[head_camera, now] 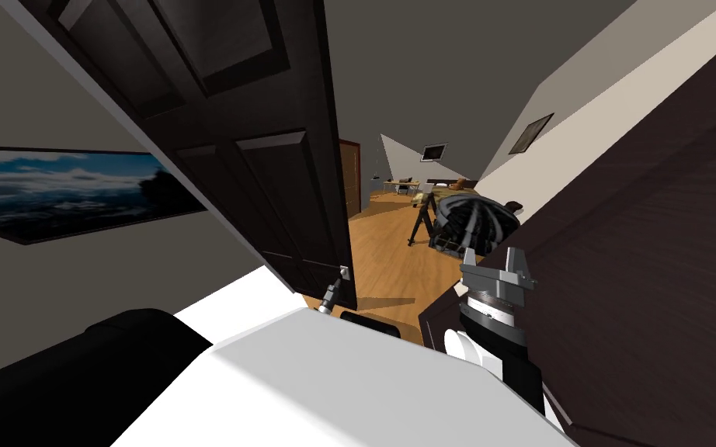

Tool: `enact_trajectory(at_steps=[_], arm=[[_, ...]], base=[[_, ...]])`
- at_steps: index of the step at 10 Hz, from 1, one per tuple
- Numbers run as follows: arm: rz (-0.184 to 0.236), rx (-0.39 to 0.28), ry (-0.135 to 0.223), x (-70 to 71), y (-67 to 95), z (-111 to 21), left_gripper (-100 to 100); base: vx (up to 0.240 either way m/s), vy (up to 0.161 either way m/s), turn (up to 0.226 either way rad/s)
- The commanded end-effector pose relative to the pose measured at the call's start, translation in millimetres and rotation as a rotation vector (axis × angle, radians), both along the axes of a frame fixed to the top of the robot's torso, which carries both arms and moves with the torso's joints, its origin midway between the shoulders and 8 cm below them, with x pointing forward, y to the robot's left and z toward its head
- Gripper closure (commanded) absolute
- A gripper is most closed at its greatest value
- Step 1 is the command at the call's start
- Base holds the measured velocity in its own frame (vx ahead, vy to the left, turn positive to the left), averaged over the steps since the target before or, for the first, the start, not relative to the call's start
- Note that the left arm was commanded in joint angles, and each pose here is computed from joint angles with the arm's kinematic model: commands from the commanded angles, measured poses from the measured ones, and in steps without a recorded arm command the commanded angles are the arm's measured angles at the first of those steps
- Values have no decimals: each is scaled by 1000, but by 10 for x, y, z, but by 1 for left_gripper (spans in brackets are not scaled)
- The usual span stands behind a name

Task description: Push the door open

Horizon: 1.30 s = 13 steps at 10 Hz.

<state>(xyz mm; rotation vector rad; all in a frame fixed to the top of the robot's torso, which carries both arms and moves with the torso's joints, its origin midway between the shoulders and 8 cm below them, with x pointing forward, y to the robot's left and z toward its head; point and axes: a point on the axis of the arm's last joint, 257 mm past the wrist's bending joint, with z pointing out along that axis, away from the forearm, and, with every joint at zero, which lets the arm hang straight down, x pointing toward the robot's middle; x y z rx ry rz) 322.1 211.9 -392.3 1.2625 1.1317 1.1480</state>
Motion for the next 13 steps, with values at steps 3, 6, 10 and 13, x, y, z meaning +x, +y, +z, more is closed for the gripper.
enact_trajectory(at_steps=[3,6,10,13], arm=[[46,-4,2,-123,194,4,-100],[36,11,4,-56,212,-3,-100],[46,6,4,34,197,6,-100],[44,8,4,19,206,8,100]], base=[[-163,-85,79],[60,-14,-9],[213,-7,-13],[20,0,-4]])
